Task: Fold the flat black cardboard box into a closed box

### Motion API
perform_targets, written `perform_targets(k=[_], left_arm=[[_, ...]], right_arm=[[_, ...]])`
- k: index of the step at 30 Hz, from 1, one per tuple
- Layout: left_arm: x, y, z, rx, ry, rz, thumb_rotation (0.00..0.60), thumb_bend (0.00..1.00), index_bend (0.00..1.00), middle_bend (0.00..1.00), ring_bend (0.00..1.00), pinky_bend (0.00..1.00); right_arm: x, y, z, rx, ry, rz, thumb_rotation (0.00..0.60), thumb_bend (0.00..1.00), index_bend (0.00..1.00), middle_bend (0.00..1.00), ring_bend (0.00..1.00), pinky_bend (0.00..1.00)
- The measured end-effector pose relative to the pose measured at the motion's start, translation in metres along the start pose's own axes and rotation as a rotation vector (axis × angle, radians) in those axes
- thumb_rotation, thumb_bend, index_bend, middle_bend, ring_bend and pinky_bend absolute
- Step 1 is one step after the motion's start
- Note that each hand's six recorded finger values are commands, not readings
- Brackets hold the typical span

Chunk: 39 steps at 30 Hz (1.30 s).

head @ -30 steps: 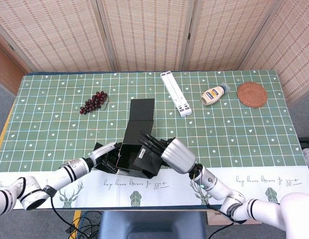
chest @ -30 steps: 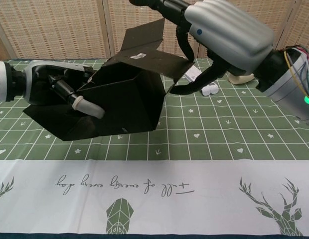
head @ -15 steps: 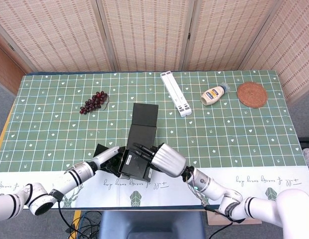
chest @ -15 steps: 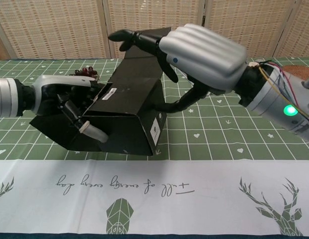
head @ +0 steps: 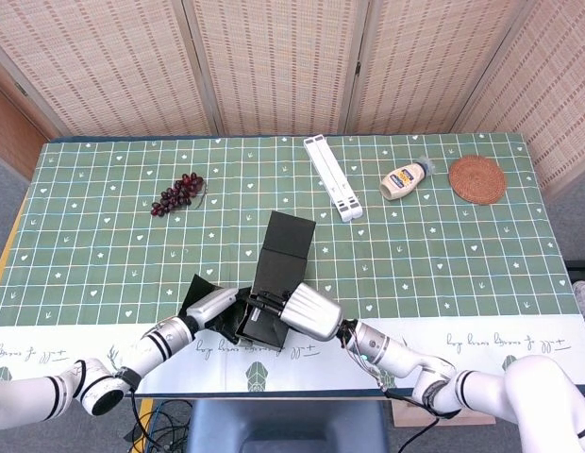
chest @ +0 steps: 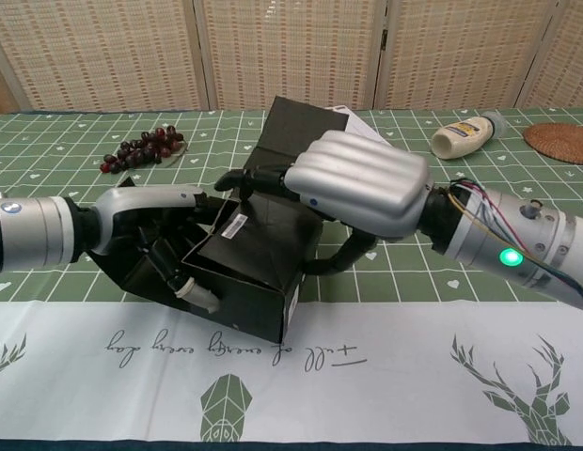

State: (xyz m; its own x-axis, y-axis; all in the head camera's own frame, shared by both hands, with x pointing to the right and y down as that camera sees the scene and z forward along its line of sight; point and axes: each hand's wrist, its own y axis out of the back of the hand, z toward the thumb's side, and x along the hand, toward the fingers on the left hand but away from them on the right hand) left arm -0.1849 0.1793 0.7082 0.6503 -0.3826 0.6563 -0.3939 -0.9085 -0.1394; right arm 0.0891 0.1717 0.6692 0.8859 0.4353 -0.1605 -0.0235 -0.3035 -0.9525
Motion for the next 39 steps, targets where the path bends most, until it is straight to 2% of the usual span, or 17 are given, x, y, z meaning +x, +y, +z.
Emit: perform_targets(k=[11,27,39], left_arm=[[0.006,-0.006,-0.012,0.037,0.015,0.011,0.600,0.09,0.17,0.23,0.53,0.84],[0.008,-0.010,-0.013,0.047,0.015,0.002,0.600,0.09,0.17,0.23,0.53,0.84],[0.008,-0.014,-0.013,0.054,0.014,-0.002,0.600,0.09,0.17,0.23,0.53,0.84]], right_arm=[[0.004,-0.016,0.006,0.018,0.060,0.049,0.600,0.29,0.19,0.27,0.73,0.99],[0.005,-0.020,0.007,0.035,0.075,0.080,0.600,0.31,0.21,0.28,0.73,0.99],[0.009,-0.027,0.010,0.051,0.097,0.129,0.600,0.33,0.23,0.29,0.73,0.99]])
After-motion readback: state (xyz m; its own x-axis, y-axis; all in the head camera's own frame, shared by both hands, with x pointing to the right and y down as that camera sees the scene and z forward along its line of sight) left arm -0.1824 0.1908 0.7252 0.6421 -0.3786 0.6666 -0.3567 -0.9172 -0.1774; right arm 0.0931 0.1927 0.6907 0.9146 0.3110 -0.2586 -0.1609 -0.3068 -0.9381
